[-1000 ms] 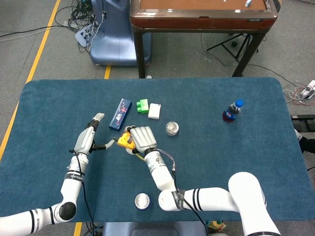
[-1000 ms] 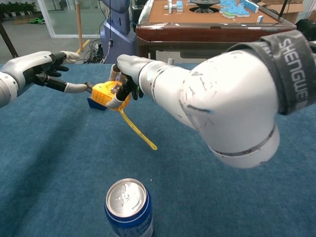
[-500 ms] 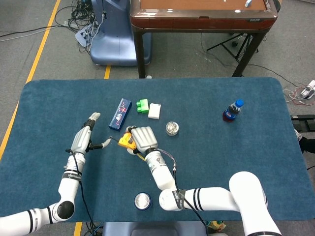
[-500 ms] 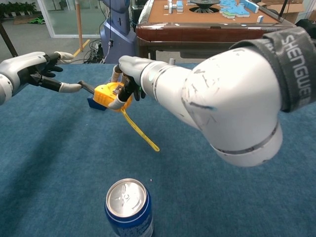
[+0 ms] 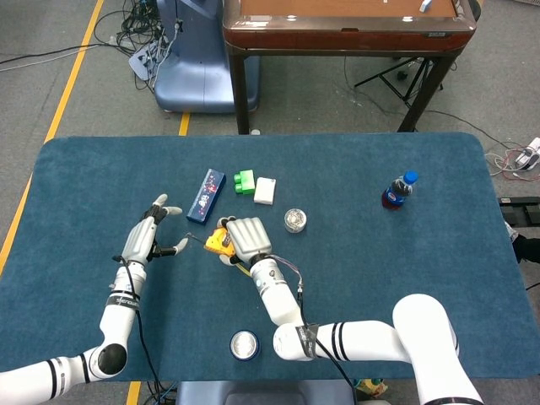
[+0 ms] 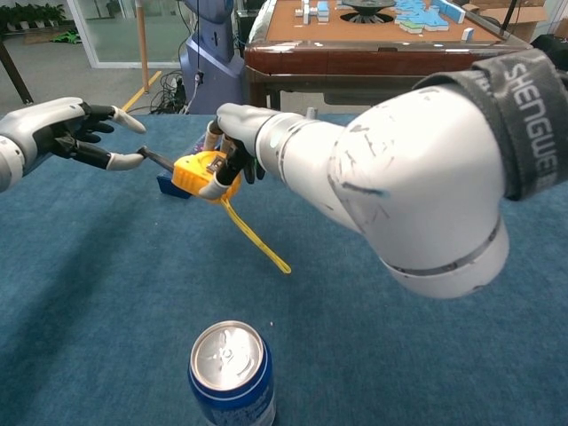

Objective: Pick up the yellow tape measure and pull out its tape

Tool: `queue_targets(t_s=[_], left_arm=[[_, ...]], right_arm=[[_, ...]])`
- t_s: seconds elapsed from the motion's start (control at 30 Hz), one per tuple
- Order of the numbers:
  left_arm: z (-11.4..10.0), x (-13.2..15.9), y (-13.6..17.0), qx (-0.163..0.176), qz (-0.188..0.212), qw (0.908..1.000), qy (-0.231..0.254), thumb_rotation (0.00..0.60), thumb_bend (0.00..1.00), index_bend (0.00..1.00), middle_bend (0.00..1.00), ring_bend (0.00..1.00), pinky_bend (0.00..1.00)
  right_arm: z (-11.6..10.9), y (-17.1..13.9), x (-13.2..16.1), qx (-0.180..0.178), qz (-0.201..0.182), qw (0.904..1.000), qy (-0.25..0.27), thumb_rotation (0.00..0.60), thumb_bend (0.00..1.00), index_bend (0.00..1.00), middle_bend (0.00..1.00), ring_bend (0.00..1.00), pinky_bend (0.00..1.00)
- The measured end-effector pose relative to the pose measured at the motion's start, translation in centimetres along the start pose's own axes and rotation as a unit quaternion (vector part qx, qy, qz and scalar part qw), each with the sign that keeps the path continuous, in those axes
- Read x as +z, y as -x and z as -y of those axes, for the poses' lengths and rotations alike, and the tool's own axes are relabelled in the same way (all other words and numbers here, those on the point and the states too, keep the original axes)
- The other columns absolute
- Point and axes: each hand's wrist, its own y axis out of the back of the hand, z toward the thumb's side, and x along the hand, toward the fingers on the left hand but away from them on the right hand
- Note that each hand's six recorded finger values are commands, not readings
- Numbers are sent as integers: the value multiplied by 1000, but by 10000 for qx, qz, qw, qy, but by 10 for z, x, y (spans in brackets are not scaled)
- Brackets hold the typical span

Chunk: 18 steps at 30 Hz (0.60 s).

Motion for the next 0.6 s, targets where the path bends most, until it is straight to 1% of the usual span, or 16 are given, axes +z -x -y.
queue_targets(t_s=[0.17, 0.43, 0.6], left_arm=[[0, 0, 0, 0, 5, 10000, 5, 600, 323, 318, 0, 0, 0], [1, 0, 0, -24, 18, 10000, 56, 600, 393, 443, 0, 0, 0], [4, 0, 0, -85, 7, 9999, 145, 600, 447, 494, 0, 0, 0]], right_arm=[[0, 0, -2, 2, 24, 10000, 3, 600, 736, 702, 671, 621, 428], [0, 2, -4, 16, 53, 10000, 27, 600, 736, 702, 671, 621, 428], [-1, 4, -6, 49, 84, 10000, 22, 600, 736, 702, 671, 621, 428]])
